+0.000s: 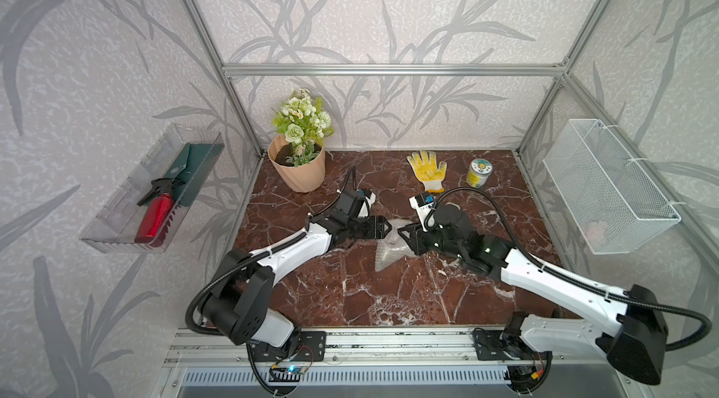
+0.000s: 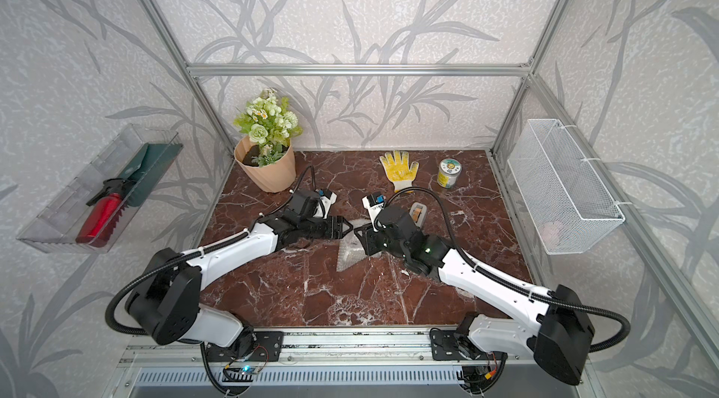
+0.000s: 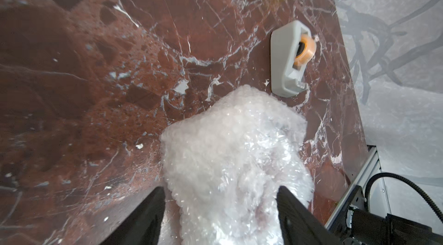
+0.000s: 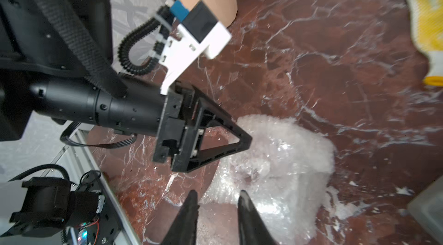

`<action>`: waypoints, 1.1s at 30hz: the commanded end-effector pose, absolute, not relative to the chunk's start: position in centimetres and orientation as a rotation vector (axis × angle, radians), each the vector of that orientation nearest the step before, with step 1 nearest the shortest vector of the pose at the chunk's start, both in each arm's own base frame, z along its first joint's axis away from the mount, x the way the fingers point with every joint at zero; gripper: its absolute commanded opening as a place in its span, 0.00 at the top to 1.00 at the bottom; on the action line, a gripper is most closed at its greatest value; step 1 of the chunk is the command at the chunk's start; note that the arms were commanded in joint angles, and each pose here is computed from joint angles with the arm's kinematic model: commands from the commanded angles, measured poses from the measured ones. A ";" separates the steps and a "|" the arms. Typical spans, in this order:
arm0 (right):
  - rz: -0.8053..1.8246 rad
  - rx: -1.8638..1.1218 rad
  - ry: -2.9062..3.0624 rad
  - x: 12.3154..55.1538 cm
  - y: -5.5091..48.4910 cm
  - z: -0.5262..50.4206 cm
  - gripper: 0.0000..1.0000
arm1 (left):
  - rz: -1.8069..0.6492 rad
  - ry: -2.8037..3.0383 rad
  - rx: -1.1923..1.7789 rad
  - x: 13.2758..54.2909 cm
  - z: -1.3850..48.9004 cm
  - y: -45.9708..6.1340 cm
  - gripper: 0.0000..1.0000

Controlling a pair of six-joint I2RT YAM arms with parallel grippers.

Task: Wrap mugs in bubble wrap
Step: Stick the tape on the bubble wrap, then reset both arms

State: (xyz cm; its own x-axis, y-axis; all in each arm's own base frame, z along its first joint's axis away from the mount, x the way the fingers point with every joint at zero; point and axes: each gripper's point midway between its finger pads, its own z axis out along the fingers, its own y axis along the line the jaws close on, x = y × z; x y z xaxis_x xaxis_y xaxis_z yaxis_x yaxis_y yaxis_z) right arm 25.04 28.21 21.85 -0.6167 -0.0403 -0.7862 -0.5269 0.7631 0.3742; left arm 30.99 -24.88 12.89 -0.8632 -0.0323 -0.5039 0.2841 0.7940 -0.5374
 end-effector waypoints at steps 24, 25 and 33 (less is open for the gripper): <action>-0.141 0.082 1.881 35.6 0.9 12.3 0.01 | 0.446 1.771 -0.286 29.6 14.1 4.5 0.01; -0.131 0.085 1.856 36.3 0.7 12.4 0.00 | 0.441 1.779 -0.257 30.3 14.1 4.1 0.01; -0.082 -0.045 1.829 39.5 1.8 9.8 0.01 | 0.297 1.734 -0.190 36.4 13.0 3.2 0.01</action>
